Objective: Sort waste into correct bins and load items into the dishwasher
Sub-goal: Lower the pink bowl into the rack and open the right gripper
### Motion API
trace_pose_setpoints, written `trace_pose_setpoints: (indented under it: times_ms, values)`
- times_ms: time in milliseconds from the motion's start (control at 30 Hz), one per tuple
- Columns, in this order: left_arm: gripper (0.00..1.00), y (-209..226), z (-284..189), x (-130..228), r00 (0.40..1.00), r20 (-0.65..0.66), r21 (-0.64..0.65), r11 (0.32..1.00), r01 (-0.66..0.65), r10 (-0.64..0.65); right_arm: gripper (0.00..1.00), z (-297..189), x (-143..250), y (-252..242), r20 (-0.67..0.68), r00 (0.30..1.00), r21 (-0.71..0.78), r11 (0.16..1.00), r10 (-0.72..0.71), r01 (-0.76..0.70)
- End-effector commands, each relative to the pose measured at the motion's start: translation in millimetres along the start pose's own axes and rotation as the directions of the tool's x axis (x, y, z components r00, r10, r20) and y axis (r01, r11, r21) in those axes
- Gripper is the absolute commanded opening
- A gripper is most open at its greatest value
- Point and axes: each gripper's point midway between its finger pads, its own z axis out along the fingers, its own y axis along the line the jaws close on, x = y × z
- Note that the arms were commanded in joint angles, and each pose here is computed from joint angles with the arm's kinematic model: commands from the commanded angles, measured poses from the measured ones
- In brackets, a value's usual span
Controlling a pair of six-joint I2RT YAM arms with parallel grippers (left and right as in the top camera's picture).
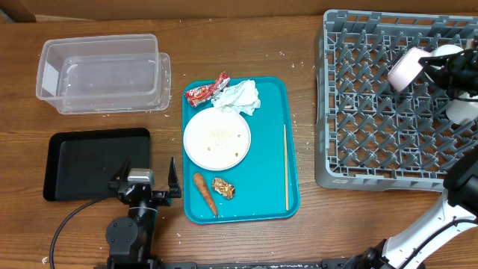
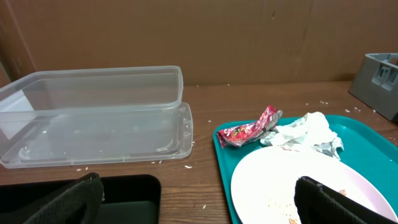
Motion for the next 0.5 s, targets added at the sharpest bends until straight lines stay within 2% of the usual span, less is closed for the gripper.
trace_pose_setpoints:
  times_ms: [0, 67, 267, 333, 433, 467]
  values:
    - [1.0, 2, 0, 0, 1.0, 0.006, -0.01, 1.0, -0.012, 0.012, 0.06, -25, -22, -11, 0.08, 0.994, 0.225, 0.973, -0.069, 0.049]
    - [1.0, 2, 0, 0, 1.0, 0.006, -0.01, 1.0, -0.012, 0.012, 0.09, -35, -28, -11, 0.106, 0.992, 0.294, 0.955, -0.064, 0.03]
    - [1.0, 2, 0, 0, 1.0, 0.006, -0.01, 1.0, -0.012, 0.012, 0.11, -64, -36, -34, 0.182, 0.983, 0.519, 0.852, -0.023, -0.076]
    - [1.0, 2, 0, 0, 1.0, 0.006, -0.01, 1.0, -0.012, 0.012, 0.16, -69, -34, -42, 0.186, 0.982, 0.563, 0.821, -0.018, -0.092]
    - [1.0, 2, 0, 0, 1.0, 0.006, -0.01, 1.0, -0.012, 0.012, 0.34, -77, -32, -54, 0.193, 0.981, 0.626, 0.772, -0.013, -0.113]
    - [1.0, 2, 0, 0, 1.0, 0.006, -0.01, 1.0, -0.012, 0.012, 0.34, -78, -31, -55, 0.2, 0.98, 0.63, 0.767, -0.005, -0.124]
